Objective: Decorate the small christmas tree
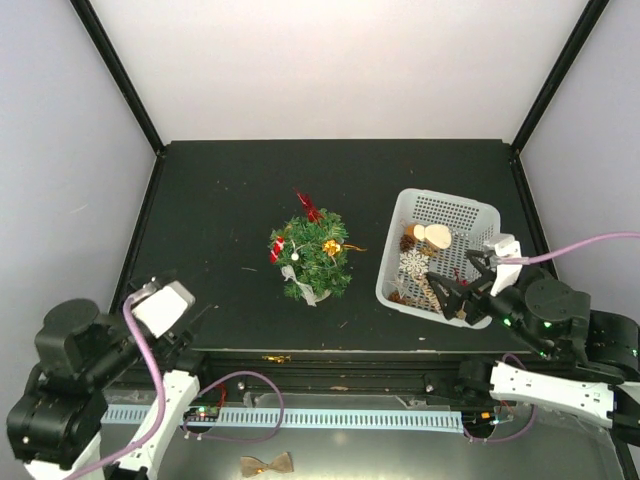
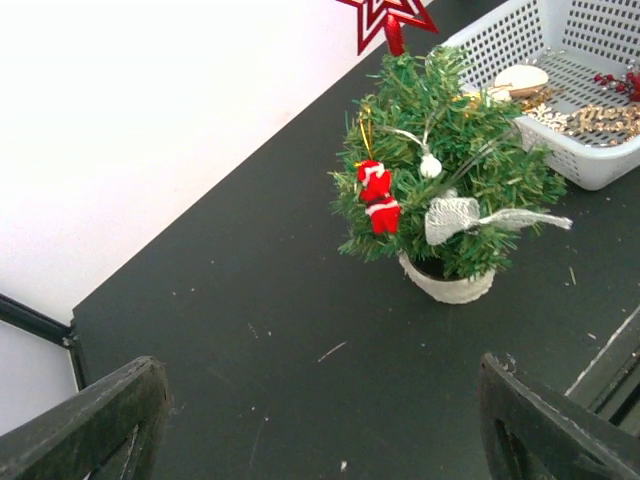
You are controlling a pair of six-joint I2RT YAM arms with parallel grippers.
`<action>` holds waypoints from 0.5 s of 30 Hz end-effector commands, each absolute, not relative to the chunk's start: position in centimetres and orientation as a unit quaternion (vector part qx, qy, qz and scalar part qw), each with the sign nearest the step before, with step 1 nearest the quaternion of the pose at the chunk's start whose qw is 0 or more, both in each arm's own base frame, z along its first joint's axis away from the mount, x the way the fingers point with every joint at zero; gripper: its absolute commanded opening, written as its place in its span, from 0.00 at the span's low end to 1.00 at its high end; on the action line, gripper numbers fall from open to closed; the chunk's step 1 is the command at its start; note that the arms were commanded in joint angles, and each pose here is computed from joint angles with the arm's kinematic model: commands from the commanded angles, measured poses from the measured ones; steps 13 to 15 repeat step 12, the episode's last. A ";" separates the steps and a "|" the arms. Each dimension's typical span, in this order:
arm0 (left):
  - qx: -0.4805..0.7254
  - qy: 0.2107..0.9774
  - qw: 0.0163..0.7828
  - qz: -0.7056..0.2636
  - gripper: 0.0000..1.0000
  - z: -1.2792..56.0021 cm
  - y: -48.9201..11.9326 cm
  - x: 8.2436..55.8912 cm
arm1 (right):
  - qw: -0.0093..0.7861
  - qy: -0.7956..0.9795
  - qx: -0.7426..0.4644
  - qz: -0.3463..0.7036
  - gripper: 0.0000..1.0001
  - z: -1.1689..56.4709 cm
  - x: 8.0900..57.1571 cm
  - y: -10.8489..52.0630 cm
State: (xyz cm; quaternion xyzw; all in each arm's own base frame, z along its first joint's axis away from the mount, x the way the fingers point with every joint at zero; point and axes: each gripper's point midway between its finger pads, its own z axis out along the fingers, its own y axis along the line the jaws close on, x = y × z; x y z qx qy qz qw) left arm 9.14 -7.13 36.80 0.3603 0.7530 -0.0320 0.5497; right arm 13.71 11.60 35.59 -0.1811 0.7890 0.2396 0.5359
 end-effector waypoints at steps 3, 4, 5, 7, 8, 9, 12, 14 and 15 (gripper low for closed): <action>0.339 0.781 0.524 -0.025 0.85 34.8 -5.6 5.7 | 0.534 0.793 -0.163 0.242 1.00 35.3 13.5 10.4; 0.340 0.782 0.523 -0.026 0.85 34.6 -5.6 5.6 | 0.533 0.793 -0.167 0.242 1.00 35.3 13.5 10.6; 0.340 0.780 0.524 -0.027 0.85 34.6 -5.6 5.4 | 0.533 0.793 -0.169 0.244 1.00 35.3 13.5 10.8; 0.341 0.776 0.530 -0.028 0.85 34.8 -5.7 5.2 | 0.533 0.792 -0.172 0.243 1.00 35.4 13.6 11.1; 0.340 0.775 0.531 -0.030 0.85 34.8 -5.7 5.1 | 0.533 0.793 -0.172 0.242 1.00 35.4 13.6 11.2; 0.341 0.774 0.532 -0.033 0.85 34.9 -5.9 5.1 | 0.532 0.793 -0.173 0.241 1.00 35.3 13.7 11.4; 0.342 0.771 0.536 -0.036 0.85 35.2 -6.0 5.2 | 0.527 0.797 -0.177 0.237 1.00 35.0 13.8 11.8; 0.342 0.771 0.536 -0.036 0.85 35.2 -6.0 5.2 | 0.527 0.797 -0.177 0.237 1.00 35.0 13.8 11.8; 0.342 0.771 0.536 -0.036 0.85 35.2 -6.0 5.2 | 0.527 0.797 -0.177 0.237 1.00 35.0 13.8 11.8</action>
